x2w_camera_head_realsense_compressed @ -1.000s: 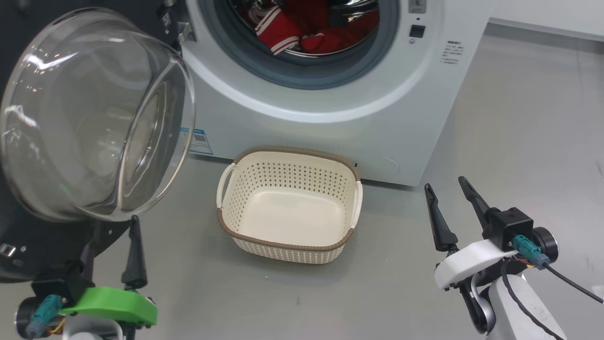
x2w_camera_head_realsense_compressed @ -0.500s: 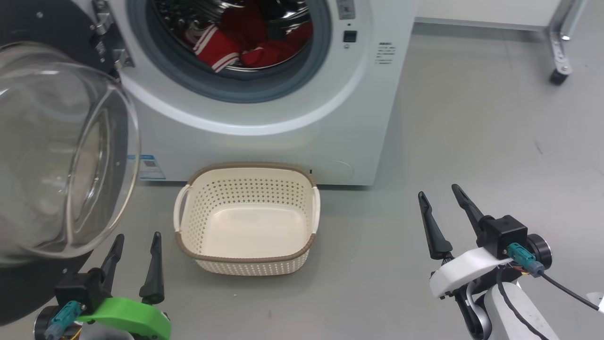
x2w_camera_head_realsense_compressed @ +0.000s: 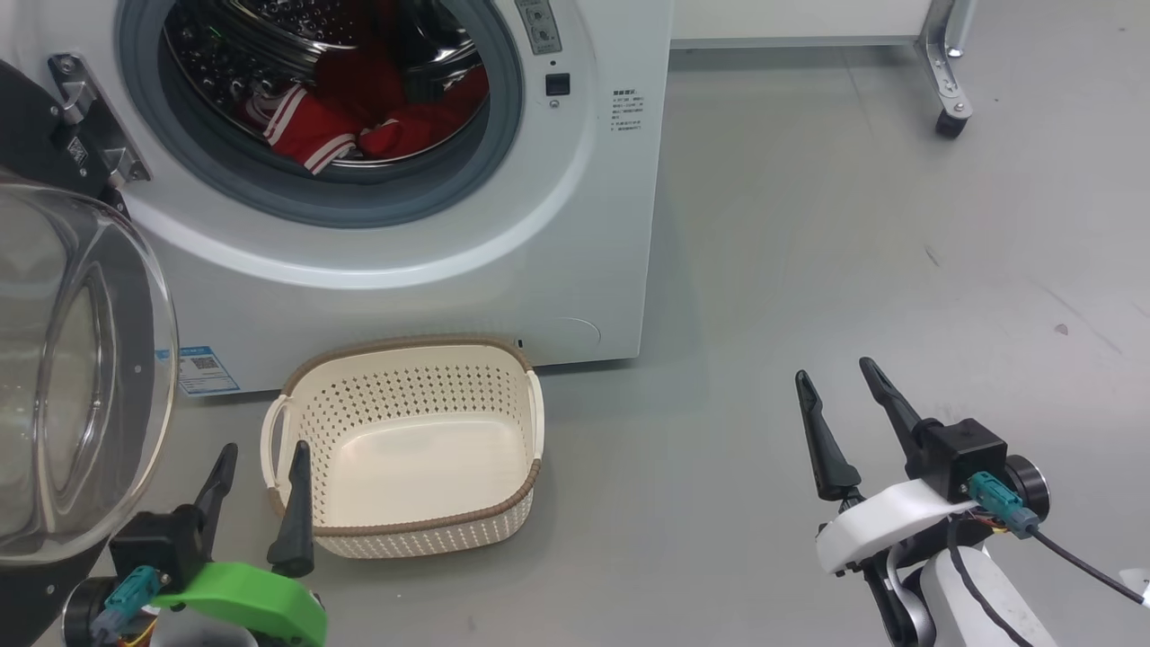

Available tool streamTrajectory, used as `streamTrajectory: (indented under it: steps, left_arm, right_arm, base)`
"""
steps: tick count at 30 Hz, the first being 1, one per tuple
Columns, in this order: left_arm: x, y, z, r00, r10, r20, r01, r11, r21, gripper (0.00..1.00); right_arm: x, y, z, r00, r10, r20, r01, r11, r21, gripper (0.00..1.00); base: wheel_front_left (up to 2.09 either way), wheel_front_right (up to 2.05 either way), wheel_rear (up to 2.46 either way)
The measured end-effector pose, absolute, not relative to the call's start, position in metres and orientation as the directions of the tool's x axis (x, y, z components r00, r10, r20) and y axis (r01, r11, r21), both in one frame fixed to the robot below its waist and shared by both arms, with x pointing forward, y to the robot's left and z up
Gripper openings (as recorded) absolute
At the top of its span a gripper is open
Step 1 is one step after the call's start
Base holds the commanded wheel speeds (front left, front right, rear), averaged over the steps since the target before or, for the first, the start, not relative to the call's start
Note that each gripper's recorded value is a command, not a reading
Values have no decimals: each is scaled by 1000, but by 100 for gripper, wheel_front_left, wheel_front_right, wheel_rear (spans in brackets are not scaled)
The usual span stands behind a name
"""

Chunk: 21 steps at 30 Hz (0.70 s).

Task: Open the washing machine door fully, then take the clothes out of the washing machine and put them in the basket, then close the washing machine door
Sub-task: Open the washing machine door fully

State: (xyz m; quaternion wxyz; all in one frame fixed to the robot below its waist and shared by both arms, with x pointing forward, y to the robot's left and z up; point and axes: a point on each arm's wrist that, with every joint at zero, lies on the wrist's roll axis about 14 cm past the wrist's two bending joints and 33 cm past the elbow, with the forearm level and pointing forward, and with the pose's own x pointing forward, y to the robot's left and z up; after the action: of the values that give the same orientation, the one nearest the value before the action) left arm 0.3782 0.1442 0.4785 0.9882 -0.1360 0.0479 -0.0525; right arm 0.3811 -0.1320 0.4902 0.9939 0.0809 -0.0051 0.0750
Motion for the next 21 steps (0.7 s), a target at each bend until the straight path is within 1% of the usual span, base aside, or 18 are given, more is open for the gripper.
streamTrajectory:
  steps: [21]
  left_arm:
    - [380, 138, 479, 986, -134, -96, 103, 955, -278, 100]
  right_arm:
    - [379, -134, 493, 990, 135, 31, -138, 976, 166, 100]
  base:
    - [0, 0, 0]
